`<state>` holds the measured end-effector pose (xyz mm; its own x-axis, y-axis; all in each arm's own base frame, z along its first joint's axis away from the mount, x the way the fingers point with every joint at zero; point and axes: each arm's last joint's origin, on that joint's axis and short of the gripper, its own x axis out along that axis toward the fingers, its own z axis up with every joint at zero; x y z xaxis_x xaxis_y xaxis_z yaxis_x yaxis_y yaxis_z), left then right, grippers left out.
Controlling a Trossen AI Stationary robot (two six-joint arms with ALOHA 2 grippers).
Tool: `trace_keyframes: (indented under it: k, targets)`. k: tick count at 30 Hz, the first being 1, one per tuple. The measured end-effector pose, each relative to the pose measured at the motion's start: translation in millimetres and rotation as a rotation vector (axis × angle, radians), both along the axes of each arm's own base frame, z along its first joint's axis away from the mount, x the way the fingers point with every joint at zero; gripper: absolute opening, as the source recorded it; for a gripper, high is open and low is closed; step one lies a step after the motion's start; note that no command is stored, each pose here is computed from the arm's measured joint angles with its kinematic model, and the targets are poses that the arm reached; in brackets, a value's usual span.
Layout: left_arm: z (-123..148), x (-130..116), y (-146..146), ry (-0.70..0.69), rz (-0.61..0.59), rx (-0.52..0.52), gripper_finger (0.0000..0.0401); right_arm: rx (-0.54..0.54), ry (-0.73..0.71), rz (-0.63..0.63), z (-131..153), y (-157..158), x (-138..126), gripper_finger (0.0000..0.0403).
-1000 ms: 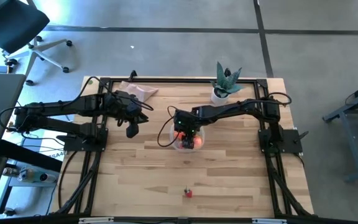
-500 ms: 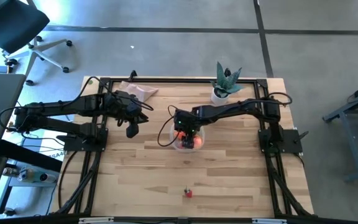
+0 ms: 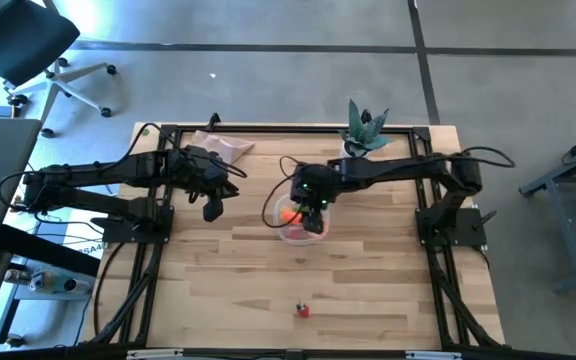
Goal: Pick and placing Produce into tupperware
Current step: Put the strawberry into the transparent bin
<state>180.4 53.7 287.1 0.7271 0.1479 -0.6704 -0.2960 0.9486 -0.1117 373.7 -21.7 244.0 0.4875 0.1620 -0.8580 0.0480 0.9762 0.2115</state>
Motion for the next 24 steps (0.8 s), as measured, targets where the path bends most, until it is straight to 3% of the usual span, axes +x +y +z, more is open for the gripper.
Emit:
trace_keyframes:
  k: [8,13,17,20,24]
  targets:
    - [0,0,0,0.0,0.0,0.0,0.0051,0.208,0.025,0.159,47,43,-41,0.0227]
    - [0,0,0,-0.001,0.0,0.0,0.0051,0.25,0.039,0.213,57,86,-54,0.0227]
    - [0,0,0,-0.001,0.0,0.0,0.0051,0.343,0.117,0.129,52,123,-57,0.0227]
    - [0,0,0,-0.001,0.0,0.0,0.0051,0.41,0.224,-0.002,44,146,-59,0.0227]
    - [0,0,0,0.0,0.0,0.0,0.0051,0.409,0.298,-0.191,36,170,-65,0.0227]
